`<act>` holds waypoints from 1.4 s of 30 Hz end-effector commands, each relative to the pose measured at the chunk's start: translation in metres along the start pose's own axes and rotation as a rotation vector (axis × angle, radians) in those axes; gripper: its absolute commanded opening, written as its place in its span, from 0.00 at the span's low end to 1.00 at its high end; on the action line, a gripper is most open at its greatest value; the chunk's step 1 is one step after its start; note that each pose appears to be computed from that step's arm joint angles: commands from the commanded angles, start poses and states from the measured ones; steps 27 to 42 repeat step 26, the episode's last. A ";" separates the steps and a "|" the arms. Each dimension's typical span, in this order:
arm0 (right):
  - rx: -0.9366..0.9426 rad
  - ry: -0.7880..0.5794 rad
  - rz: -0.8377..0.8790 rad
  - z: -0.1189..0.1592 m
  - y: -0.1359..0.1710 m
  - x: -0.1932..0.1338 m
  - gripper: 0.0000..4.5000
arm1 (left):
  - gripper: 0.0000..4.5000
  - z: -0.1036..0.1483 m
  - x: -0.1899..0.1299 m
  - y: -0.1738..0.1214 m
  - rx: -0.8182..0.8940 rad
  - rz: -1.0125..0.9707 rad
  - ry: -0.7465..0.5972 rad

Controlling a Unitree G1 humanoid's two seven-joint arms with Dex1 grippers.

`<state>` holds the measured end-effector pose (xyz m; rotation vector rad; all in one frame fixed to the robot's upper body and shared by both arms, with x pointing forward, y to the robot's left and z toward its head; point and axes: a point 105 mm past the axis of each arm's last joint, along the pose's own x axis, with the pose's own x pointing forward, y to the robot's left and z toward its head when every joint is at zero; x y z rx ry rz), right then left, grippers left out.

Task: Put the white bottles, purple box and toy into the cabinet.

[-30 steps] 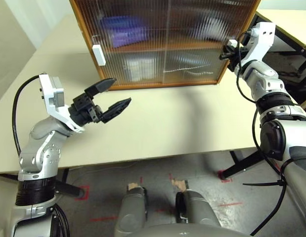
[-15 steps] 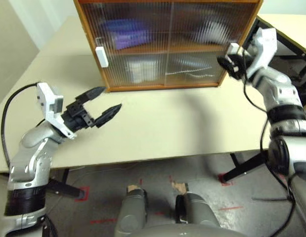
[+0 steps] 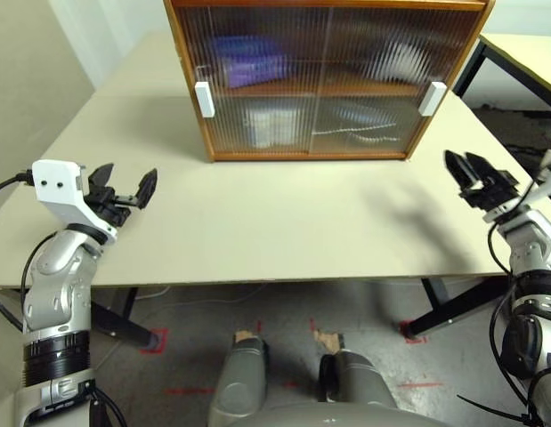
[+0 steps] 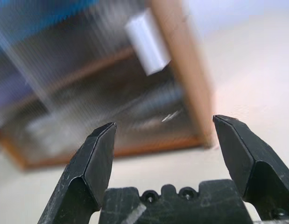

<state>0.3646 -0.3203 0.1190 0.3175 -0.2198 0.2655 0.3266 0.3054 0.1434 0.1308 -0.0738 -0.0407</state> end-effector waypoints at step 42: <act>-0.154 0.086 -0.154 -0.002 -0.040 -0.027 0.99 | 1.00 0.002 0.018 0.004 0.030 0.048 -0.046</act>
